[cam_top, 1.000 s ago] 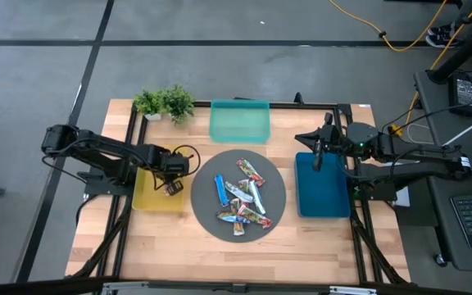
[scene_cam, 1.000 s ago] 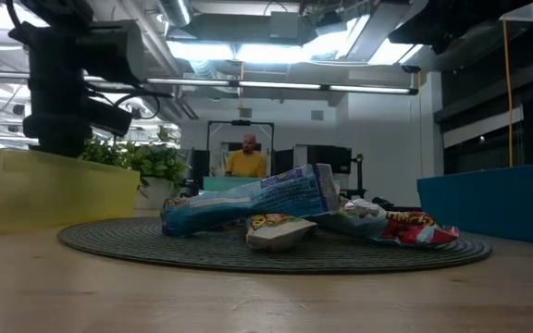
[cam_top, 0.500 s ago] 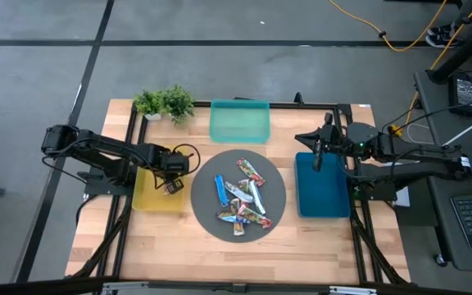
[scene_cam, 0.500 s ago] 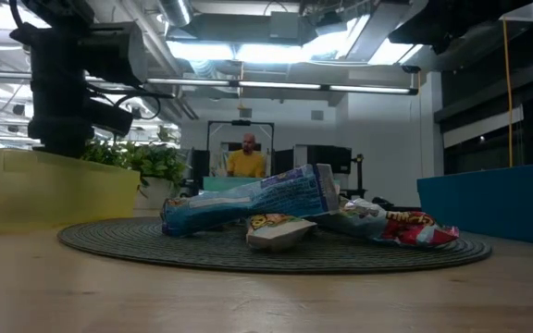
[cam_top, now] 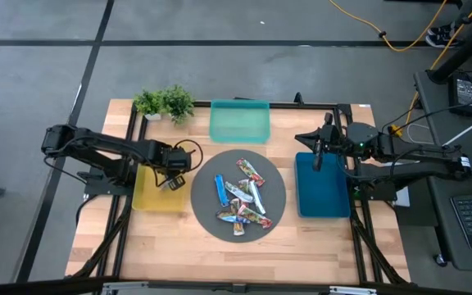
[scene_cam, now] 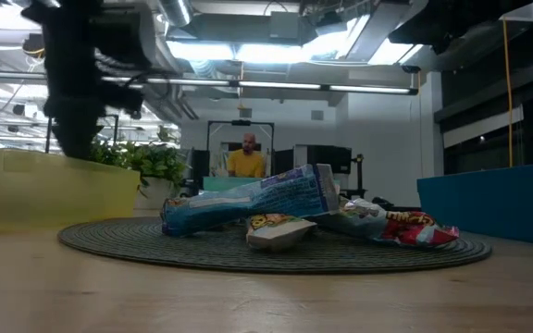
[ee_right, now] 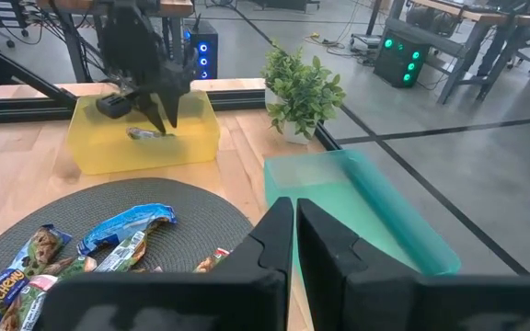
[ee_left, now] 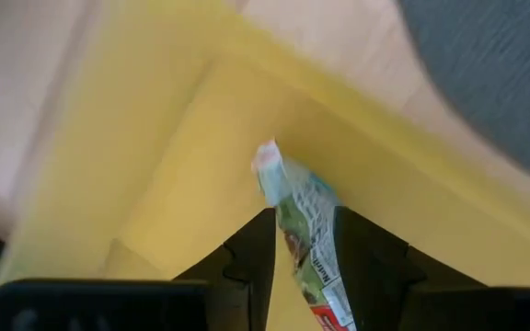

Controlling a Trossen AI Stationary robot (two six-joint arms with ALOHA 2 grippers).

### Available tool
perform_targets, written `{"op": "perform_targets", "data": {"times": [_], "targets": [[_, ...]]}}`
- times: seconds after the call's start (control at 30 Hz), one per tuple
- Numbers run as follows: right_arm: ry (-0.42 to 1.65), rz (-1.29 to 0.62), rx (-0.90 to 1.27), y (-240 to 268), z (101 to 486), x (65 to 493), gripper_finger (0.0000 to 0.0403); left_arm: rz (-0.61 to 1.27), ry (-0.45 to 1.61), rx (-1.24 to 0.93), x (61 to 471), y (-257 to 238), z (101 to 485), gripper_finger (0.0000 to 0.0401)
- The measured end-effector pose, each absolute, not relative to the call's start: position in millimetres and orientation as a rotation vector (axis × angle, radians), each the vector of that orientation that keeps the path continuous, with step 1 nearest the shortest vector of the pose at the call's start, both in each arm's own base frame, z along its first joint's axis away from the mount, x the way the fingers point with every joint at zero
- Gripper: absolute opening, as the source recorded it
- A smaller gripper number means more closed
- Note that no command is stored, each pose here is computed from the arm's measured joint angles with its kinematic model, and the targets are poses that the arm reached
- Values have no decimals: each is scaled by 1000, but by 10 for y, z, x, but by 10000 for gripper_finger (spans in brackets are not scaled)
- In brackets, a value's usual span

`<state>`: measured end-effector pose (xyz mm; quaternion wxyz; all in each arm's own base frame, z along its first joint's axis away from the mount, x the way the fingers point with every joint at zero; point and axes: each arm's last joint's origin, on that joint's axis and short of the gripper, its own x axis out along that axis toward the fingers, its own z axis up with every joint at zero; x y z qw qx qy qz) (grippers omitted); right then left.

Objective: Pick and place Granola Bars by type
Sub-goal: Put the red granola bar into the yellow bin

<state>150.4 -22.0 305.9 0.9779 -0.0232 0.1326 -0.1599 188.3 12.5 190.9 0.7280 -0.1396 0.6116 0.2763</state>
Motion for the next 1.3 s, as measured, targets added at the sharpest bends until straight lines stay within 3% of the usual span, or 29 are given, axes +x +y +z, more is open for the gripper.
{"op": "perform_targets", "data": {"times": [0.5,0.97,1.1,1.3], "targets": [[263,-326,-24,-220,3059,1504,23,352,993,18,2366,159,2580,107],[293,-253,14,-206,3013,1576,27,455,912,-1,2406,417,2666,107],[350,-214,39,-211,2912,1743,63,469,912,-6,2400,451,2666,109],[431,-248,150,-284,2797,2029,168,465,913,-20,2396,477,2665,106]]}}
